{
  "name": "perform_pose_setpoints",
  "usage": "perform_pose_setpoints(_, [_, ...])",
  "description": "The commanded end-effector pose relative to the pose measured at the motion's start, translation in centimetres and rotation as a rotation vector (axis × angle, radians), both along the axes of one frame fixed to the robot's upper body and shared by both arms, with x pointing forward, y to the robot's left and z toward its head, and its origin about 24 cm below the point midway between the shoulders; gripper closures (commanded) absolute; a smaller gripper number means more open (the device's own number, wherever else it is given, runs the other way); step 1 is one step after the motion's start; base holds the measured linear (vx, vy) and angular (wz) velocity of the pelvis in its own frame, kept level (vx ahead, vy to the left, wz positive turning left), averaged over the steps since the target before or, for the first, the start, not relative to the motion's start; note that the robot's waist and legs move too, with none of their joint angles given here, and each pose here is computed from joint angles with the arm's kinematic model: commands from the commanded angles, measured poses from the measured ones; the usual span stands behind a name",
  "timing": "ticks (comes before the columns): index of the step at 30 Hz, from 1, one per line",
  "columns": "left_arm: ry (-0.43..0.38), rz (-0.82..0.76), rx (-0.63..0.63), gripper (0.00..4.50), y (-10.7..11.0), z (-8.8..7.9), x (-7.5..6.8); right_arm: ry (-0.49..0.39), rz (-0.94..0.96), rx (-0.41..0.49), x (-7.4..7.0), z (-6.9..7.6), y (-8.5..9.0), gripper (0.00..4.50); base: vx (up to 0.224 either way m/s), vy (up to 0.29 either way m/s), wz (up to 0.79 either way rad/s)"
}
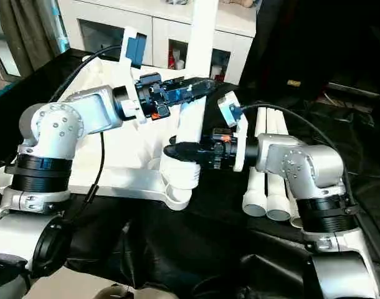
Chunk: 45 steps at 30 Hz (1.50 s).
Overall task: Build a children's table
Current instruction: Pick table leg
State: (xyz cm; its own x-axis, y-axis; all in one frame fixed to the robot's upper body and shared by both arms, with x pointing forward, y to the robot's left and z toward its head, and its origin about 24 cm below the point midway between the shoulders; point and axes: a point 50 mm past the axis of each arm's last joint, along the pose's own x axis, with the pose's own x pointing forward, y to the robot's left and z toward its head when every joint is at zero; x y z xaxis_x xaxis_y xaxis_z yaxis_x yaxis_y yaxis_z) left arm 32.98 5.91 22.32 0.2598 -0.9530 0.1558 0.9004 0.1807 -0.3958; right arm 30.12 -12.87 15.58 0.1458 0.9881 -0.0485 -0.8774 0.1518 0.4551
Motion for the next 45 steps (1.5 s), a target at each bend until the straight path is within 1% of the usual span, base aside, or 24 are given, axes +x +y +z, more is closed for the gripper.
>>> perform_pose_setpoints(1, [-0.024, -0.032, -0.039, 2.64, -0.2, 0.8, -0.6, -0.016, -0.031, 0.004, 0.0, 0.0, -0.5, 2.59, 0.000, 0.000, 0.00])
perform_pose_setpoints(4, [-0.055, 0.005, -0.063, 2.64, -0.1, 1.3, -0.5, -0.022, -0.023, 0.019, -0.2, 0.2, -0.5, 2.59, 0.000, 0.000, 0.00])
perform_pose_setpoints(6, [-0.053, 0.030, -0.091, 1.94, 0.1, 1.7, -0.2, -0.036, -0.020, 0.035, -0.2, 0.4, -0.5, 2.59, 0.000, 0.000, 0.00])
perform_pose_setpoints(10, [-0.059, 0.040, -0.165, 1.73, 0.9, 2.1, -0.2, -0.066, -0.037, 0.074, -0.2, 0.7, -0.4, 2.59, 0.000, 0.000, 0.00])
perform_pose_setpoints(12, [-0.070, 0.124, -0.260, 1.51, 1.4, 2.2, 0.4, -0.087, -0.066, 0.105, -0.2, 0.8, -0.5, 2.59, 0.000, 0.000, 0.00])
perform_pose_setpoints(14, [-0.054, 0.140, -0.308, 1.51, 1.5, 2.2, 0.5, -0.095, -0.075, 0.117, -0.3, 0.8, -0.6, 2.59, 0.000, 0.000, 0.00])
perform_pose_setpoints(16, [-0.009, 0.200, -0.494, 1.51, 2.3, 2.6, 0.8, -0.098, -0.098, 0.157, -0.8, 0.6, -0.8, 2.59, 0.000, 0.000, 0.00])
perform_pose_setpoints(19, [-0.013, 0.265, -0.538, 1.51, 3.2, 2.6, 1.0, -0.098, -0.111, 0.166, -0.9, 0.3, -0.7, 2.59, 0.000, 0.000, 0.00])
perform_pose_setpoints(21, [-0.037, 0.318, -0.496, 1.51, 4.3, 2.3, 1.3, -0.137, -0.142, 0.128, -0.7, 0.0, -0.6, 2.59, 0.000, 0.000, 0.00])
perform_pose_setpoints(23, [-0.180, 0.474, -0.134, 1.51, 5.7, 0.0, 2.0, -0.240, -0.273, 0.030, 0.1, -0.6, -0.9, 2.59, 0.000, 0.000, 0.00])
perform_pose_setpoints(24, [-0.212, 0.499, -0.059, 1.51, 6.0, -0.5, 2.0, -0.252, -0.300, 0.014, 0.3, -0.7, -1.0, 2.59, 0.000, 0.000, 0.00])
perform_pose_setpoints(25, [-0.212, 0.499, -0.059, 1.51, 6.0, -0.5, 2.0, -0.252, -0.300, 0.014, 0.3, -0.7, -1.0, 2.59, 0.000, 0.000, 0.00])
perform_pose_setpoints(27, [-0.283, 0.529, 0.098, 1.51, 6.8, -2.0, 1.8, -0.273, -0.391, -0.024, 0.9, -1.0, -1.1, 2.59, 0.000, 0.000, 0.00])
perform_pose_setpoints(28, [-0.333, 0.510, 0.204, 1.51, 7.7, -3.5, 1.1, -0.270, -0.486, -0.052, 1.4, -1.7, -1.2, 2.59, 0.000, 0.000, 0.00])
perform_pose_setpoints(30, [-0.364, 0.474, 0.278, 1.51, 8.1, -4.6, 0.5, -0.261, -0.557, -0.068, 1.9, -2.2, -1.2, 2.59, 0.000, 0.000, 0.00])
perform_pose_setpoints(31, [-0.393, 0.418, 0.359, 1.51, 8.3, -5.8, -0.1, -0.246, -0.623, -0.076, 2.3, -2.7, -1.4, 2.59, 0.000, 0.000, 0.00])
perform_pose_setpoints(32, [-0.399, 0.301, 0.494, 1.51, 8.3, -7.7, -0.9, -0.222, -0.674, -0.080, 2.5, -3.2, -1.7, 2.59, 0.000, 0.000, 0.00])
perform_pose_setpoints(34, [-0.391, 0.147, 0.619, 1.51, 8.2, -9.9, -2.0, -0.200, -0.697, -0.083, 2.6, -3.8, -1.8, 2.59, 0.000, 0.000, 0.00])
perform_pose_setpoints(35, [-0.391, 0.147, 0.619, 1.51, 8.2, -9.9, -2.0, -0.200, -0.697, -0.083, 2.6, -3.8, -1.8, 2.59, 0.000, 0.000, 0.00])
perform_pose_setpoints(37, [-0.387, 0.012, 0.706, 1.51, 8.2, -12.1, -2.9, -0.198, -0.692, -0.107, 2.3, -4.8, -1.4, 2.59, 0.000, 0.000, 0.00])
perform_pose_setpoints(40, [-0.402, -0.020, 0.769, 1.51, 8.3, -13.4, -2.5, -0.210, -0.700, -0.138, 2.1, -5.5, -1.1, 2.59, 0.000, 0.000, 0.00])
perform_pose_setpoints(43, [-0.420, -0.033, 0.804, 1.51, 8.4, -13.7, -2.0, -0.210, -0.720, -0.136, 2.0, -5.6, -1.2, 2.59, 0.000, 0.000, 0.00])
perform_pose_setpoints(44, [-0.422, -0.043, 0.812, 1.79, 8.5, -13.8, -2.0, -0.210, -0.725, -0.135, 2.0, -5.7, -1.2, 2.59, 0.000, 0.000, 0.00])
perform_pose_setpoints(45, [-0.422, -0.043, 0.812, 1.86, 8.5, -13.8, -2.0, -0.210, -0.725, -0.135, 2.0, -5.7, -1.2, 2.59, 0.000, 0.000, 0.00])
